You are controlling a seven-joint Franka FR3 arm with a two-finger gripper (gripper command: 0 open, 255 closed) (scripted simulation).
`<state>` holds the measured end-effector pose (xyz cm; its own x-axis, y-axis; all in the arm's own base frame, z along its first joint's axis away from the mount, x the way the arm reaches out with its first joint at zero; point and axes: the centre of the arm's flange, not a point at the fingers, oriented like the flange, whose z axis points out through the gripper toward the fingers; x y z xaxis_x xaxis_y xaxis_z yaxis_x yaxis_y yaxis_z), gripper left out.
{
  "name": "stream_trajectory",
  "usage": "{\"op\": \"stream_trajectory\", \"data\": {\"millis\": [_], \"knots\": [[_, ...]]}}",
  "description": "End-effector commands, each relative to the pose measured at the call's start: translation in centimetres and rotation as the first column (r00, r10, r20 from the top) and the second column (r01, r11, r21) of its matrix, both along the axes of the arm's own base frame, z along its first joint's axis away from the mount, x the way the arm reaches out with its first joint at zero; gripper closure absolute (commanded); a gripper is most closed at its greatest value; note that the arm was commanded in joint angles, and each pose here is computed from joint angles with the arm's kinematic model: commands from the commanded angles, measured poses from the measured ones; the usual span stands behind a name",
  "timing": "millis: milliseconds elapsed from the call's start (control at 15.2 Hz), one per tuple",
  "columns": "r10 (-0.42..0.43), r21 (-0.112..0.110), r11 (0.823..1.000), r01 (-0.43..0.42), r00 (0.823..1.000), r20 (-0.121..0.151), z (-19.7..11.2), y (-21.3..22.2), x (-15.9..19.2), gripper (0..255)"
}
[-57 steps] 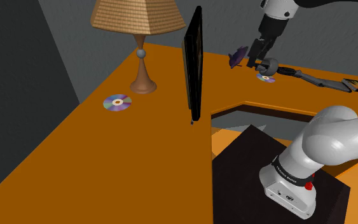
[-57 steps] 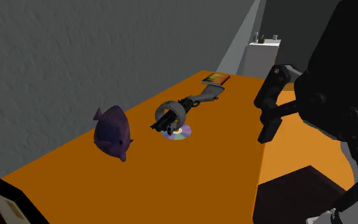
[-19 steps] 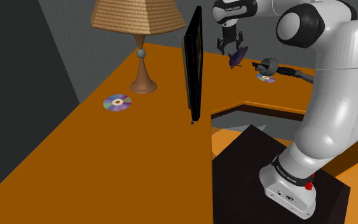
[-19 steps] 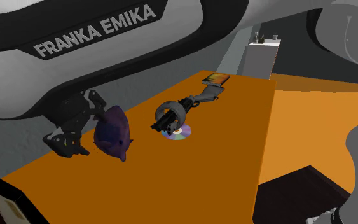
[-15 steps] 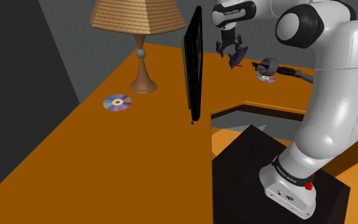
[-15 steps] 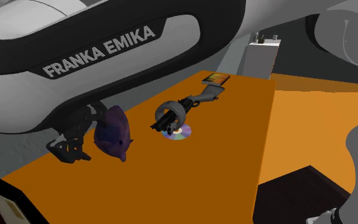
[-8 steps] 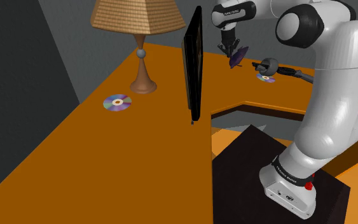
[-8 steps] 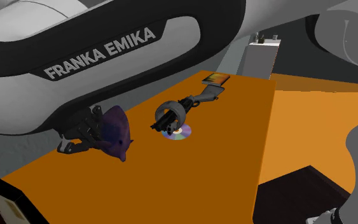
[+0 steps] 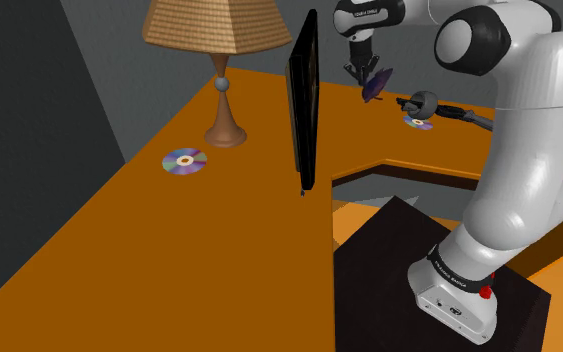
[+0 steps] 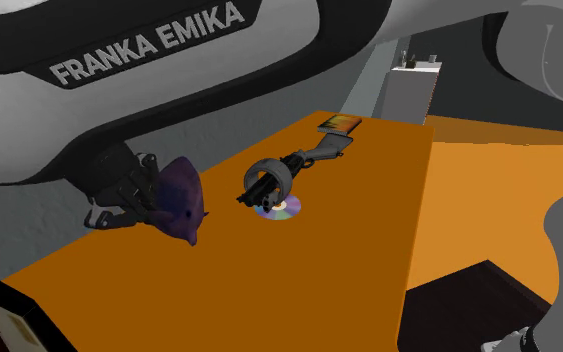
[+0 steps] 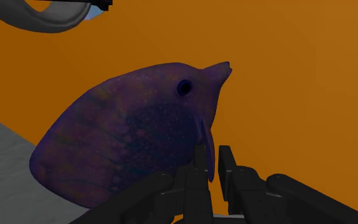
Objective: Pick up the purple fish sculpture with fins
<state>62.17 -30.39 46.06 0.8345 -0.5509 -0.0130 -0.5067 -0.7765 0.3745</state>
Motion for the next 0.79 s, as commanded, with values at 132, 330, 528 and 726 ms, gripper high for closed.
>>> {"op": "stream_trajectory", "data": {"millis": [132,330,528,726], "knots": [[0.0,0.0,1.0,0.0,1.0,0.0,2.0,0.0,0.1,255],[0.0,0.0,1.0,0.0,1.0,0.0,3.6,0.0,0.1,255],[0.0,0.0,1.0,0.0,1.0,0.0,5.2,0.0,0.1,255],[0.0,0.0,1.0,0.0,1.0,0.0,5.8,0.0,0.1,255]]}}
